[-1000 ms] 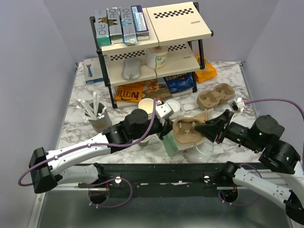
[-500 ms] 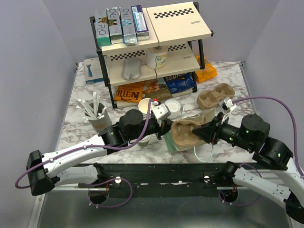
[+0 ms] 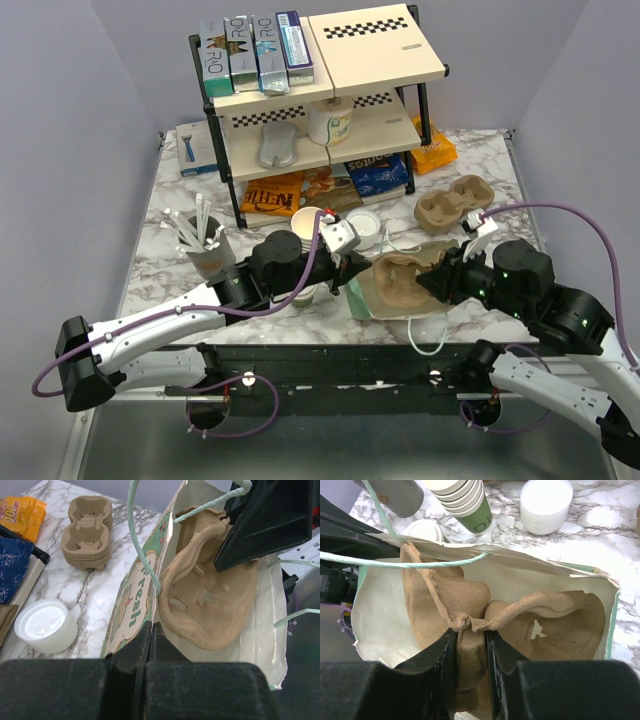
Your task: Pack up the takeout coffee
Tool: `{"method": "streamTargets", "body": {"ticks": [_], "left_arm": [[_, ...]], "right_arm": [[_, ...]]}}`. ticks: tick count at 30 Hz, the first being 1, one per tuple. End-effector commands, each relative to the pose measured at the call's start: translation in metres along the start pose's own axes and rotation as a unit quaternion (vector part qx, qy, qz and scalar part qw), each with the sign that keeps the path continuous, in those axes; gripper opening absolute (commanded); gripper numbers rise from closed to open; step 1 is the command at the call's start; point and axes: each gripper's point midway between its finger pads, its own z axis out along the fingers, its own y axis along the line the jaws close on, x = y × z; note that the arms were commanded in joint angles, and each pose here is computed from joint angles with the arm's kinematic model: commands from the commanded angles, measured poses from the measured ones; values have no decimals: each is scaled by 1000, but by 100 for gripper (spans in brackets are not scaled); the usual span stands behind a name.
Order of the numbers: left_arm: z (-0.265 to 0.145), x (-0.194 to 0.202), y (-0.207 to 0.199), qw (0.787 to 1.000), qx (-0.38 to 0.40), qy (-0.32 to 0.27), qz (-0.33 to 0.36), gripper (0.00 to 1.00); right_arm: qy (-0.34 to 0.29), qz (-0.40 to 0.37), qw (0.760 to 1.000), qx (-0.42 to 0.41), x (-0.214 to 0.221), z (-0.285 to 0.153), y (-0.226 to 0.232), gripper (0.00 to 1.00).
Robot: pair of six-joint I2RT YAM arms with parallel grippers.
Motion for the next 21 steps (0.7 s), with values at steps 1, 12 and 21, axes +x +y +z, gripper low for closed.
{"method": "streamTargets", "body": {"ticks": [1, 12, 21], "left_arm": [[0, -10, -1, 1000, 5, -10, 8, 0], [14, -6, -3, 1000, 13, 16, 7, 0], [21, -7, -6, 1000, 20, 20, -9, 0]], "right_arm": [[23, -18, 999, 21, 8, 3, -8, 33], [107, -29, 992, 66, 51, 63, -24, 33], [61, -26, 994, 91, 63, 101, -42, 59]]}}
